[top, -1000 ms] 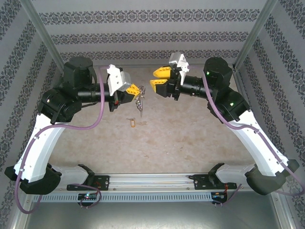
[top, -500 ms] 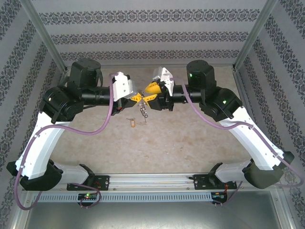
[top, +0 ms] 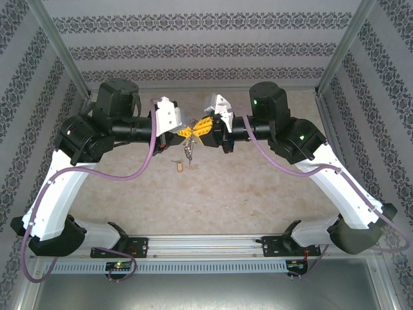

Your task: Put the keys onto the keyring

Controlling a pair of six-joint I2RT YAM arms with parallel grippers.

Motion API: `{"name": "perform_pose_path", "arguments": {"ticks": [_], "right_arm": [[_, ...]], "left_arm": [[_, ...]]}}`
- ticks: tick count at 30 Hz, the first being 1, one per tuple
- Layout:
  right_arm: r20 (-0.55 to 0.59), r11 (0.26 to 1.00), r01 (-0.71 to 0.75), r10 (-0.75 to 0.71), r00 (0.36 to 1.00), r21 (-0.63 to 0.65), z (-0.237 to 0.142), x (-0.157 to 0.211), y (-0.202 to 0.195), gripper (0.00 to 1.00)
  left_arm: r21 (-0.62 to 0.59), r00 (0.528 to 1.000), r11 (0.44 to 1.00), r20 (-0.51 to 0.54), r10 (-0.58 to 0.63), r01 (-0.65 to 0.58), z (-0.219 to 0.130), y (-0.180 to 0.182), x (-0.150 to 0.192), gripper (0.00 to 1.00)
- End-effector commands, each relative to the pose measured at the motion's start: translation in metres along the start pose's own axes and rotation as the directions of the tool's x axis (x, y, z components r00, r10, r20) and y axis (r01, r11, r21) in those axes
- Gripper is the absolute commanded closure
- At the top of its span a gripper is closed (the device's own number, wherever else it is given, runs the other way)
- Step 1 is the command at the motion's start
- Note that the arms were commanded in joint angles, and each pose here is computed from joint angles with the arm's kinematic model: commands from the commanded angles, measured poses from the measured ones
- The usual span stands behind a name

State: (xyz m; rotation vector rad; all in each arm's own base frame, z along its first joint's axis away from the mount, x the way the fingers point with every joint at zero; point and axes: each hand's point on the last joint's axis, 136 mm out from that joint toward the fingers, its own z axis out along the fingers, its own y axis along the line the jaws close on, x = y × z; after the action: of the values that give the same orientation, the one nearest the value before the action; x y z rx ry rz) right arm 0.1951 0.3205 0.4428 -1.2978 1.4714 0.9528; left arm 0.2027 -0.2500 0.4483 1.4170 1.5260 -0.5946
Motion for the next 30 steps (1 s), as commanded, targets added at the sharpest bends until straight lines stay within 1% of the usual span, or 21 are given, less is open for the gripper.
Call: {"name": "perform_pose_path", "arguments": {"ticks": [1, 3, 8, 11, 14, 19, 30], "right_arm": [[0.016, 0.999, 0.039, -0.039, 0.999, -0.016, 0.001, -0.008, 0.004, 0.96], [0.027, 0.999, 0.047, -0.047, 0.999, -0.017, 0.000, -0.012, 0.004, 1.00], [0.062, 0.997, 0.069, -0.071, 0.996, 0.028, -0.005, -0.019, 0.000, 1.00], [0.113, 0.995, 0.074, -0.081, 0.990, 0.070, -0.011, -0.028, -0.002, 1.00], [0.183, 0.995, 0.056, -0.069, 0.981, 0.076, -0.016, -0.041, -0.003, 1.00], [0.287, 0.998, 0.025, -0.042, 0.957, 0.060, -0.022, -0.059, 0.001, 1.00], [0.412, 0.998, -0.029, 0.001, 0.911, 0.063, -0.033, -0.075, 0.001, 1.00]], "left_arm": [[0.032, 0.999, 0.999, 0.044, 0.020, -0.021, -0.005, -0.008, -0.014, 1.00], [0.037, 0.999, 0.999, 0.049, 0.013, -0.015, -0.004, -0.009, -0.015, 1.00], [0.029, 0.998, 1.000, 0.063, -0.013, 0.011, -0.004, -0.008, -0.017, 1.00], [0.002, 0.995, 1.000, 0.097, -0.029, 0.029, -0.005, -0.006, -0.018, 0.87], [-0.006, 0.990, 0.999, 0.130, -0.045, 0.046, -0.006, -0.005, -0.022, 0.84], [-0.011, 0.983, 0.998, 0.173, -0.056, 0.059, -0.009, -0.003, -0.033, 0.82], [-0.028, 0.967, 0.997, 0.246, -0.062, 0.071, -0.017, 0.000, -0.048, 0.83]]}}
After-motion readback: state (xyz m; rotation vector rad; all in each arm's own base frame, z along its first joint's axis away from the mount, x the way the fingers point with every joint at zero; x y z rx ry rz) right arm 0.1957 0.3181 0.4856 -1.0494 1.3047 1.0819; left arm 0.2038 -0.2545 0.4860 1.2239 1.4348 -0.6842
